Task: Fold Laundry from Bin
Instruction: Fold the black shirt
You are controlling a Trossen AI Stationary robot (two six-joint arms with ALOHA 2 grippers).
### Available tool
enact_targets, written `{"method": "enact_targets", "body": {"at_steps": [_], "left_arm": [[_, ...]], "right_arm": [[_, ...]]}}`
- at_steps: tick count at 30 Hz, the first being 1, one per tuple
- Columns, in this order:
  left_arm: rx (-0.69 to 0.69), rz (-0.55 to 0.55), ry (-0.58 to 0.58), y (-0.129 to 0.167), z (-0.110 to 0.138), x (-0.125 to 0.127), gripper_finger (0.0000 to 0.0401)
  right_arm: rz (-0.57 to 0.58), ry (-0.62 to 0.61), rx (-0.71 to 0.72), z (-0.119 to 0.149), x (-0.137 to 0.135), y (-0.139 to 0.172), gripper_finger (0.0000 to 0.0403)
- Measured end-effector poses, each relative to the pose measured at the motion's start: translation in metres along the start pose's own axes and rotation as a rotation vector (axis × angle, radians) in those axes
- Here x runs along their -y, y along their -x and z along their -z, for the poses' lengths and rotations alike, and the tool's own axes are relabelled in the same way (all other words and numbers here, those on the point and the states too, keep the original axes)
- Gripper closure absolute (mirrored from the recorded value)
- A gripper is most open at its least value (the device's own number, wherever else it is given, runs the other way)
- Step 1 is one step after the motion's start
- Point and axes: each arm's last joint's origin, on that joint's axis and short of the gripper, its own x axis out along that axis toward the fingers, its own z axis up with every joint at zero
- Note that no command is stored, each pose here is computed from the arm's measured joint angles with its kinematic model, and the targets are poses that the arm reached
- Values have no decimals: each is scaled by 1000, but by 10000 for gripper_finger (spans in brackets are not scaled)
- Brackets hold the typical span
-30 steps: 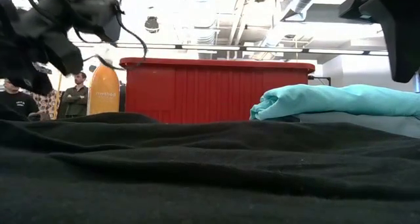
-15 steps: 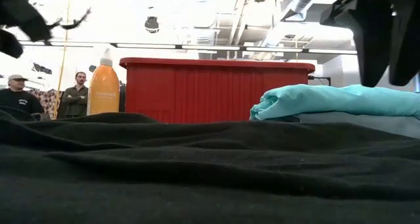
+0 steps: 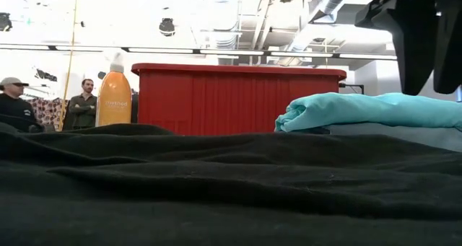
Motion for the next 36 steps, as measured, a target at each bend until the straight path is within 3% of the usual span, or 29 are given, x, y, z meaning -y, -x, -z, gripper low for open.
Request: {"method": "enact_targets", "body": {"at_steps": [11,21,26,32,36], "left_arm": [[-96,-131,103,-14,23,-3,401],[-13,-161,-39,-9,16,-7,401],[69,-323,-49,0,11,-23,401],[181,-611,-54,22,14,-37,401],[300,-706,-104,37,12,-35,401]], "right_arm": [[-1,-10,1,0,0,0,232],[-3,-16,4,-1,1,0,232],[-1,-34,3,-5,6,-1,232],[3,-49,1,-8,10,-2,232],[4,-58,1,-9,12,-3,232]]}}
